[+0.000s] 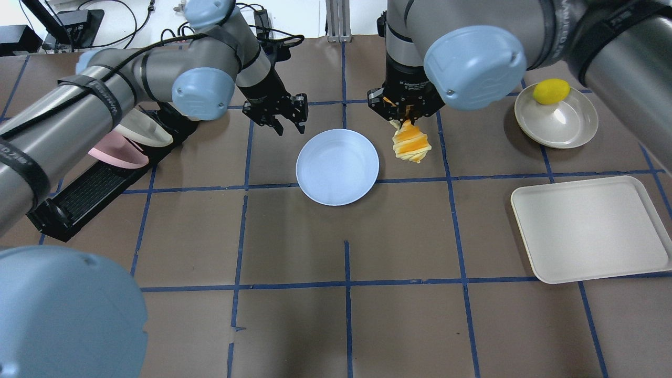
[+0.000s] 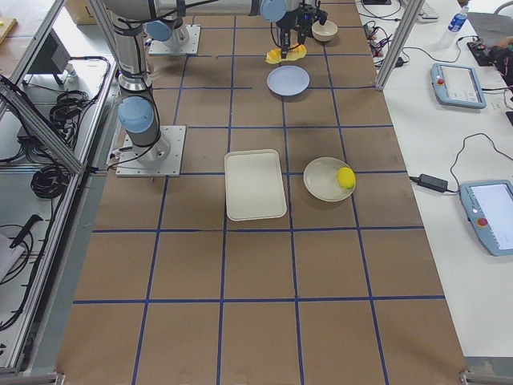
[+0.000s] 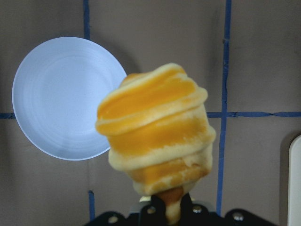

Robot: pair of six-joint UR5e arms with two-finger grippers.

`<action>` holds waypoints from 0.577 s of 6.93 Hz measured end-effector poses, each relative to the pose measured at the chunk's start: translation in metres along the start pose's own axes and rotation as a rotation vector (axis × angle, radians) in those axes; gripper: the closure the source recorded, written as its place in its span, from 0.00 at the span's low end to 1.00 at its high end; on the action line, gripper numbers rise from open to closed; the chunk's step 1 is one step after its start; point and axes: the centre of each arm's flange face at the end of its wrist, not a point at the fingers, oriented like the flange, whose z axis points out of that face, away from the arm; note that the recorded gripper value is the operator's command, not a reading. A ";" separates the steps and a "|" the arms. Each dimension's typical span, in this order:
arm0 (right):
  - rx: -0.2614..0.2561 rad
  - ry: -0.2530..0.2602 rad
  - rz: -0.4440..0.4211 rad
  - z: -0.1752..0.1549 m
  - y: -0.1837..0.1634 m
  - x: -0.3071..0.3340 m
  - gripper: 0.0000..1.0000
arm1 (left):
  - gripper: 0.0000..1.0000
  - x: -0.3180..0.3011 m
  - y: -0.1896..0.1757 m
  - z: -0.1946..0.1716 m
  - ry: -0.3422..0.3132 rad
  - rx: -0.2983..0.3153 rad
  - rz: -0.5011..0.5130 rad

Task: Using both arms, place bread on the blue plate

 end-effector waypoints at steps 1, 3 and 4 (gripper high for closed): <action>0.007 -0.002 -0.028 0.017 -0.002 -0.025 0.91 | 0.00 -0.009 0.011 -0.038 -0.037 -0.006 -0.022; 0.015 -0.008 -0.094 0.059 -0.008 -0.072 0.91 | 0.00 -0.013 0.049 -0.110 -0.213 0.030 -0.016; 0.015 -0.009 -0.139 0.084 -0.009 -0.095 0.91 | 0.00 -0.011 0.069 -0.133 -0.264 0.043 -0.011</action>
